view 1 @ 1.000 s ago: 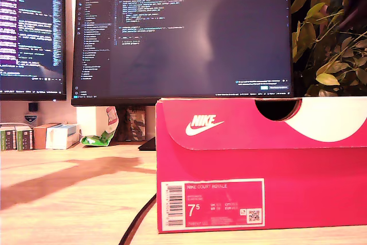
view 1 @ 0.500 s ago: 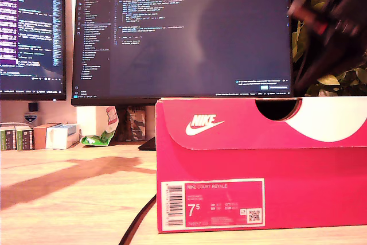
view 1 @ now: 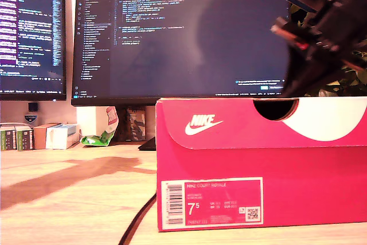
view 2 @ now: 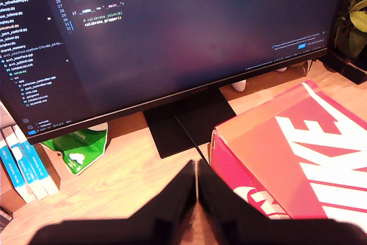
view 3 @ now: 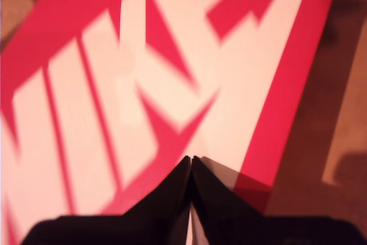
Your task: Close the red shoebox by pushing the lid with your left arm and holding the box in place with your right arm
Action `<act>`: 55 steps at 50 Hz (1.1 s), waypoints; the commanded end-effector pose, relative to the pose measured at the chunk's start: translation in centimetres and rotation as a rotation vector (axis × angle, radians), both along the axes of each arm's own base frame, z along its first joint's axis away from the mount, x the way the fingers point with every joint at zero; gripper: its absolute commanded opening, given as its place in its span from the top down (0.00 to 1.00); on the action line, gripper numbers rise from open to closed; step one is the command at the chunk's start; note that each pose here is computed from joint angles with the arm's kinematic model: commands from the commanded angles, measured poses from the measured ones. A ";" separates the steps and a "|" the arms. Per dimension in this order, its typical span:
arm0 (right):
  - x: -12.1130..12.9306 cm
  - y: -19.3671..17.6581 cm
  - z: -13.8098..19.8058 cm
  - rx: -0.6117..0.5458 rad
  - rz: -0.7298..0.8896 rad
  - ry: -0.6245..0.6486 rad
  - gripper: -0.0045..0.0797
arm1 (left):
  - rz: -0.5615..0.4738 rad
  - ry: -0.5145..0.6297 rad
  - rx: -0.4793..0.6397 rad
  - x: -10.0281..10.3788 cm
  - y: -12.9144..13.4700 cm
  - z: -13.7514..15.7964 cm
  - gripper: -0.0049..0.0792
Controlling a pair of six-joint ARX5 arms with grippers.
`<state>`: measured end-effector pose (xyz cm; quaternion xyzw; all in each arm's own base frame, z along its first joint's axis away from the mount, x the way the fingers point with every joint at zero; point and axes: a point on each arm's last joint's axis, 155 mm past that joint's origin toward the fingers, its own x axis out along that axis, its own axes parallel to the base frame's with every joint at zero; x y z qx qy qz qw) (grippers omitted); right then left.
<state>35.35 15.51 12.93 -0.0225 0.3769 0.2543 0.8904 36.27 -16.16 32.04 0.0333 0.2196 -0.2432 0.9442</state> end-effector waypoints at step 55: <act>-9.2 -14.3 17.2 -0.075 -0.491 -0.749 0.96 | 0.051 -0.151 0.033 -4.0 4.5 -0.1 0.96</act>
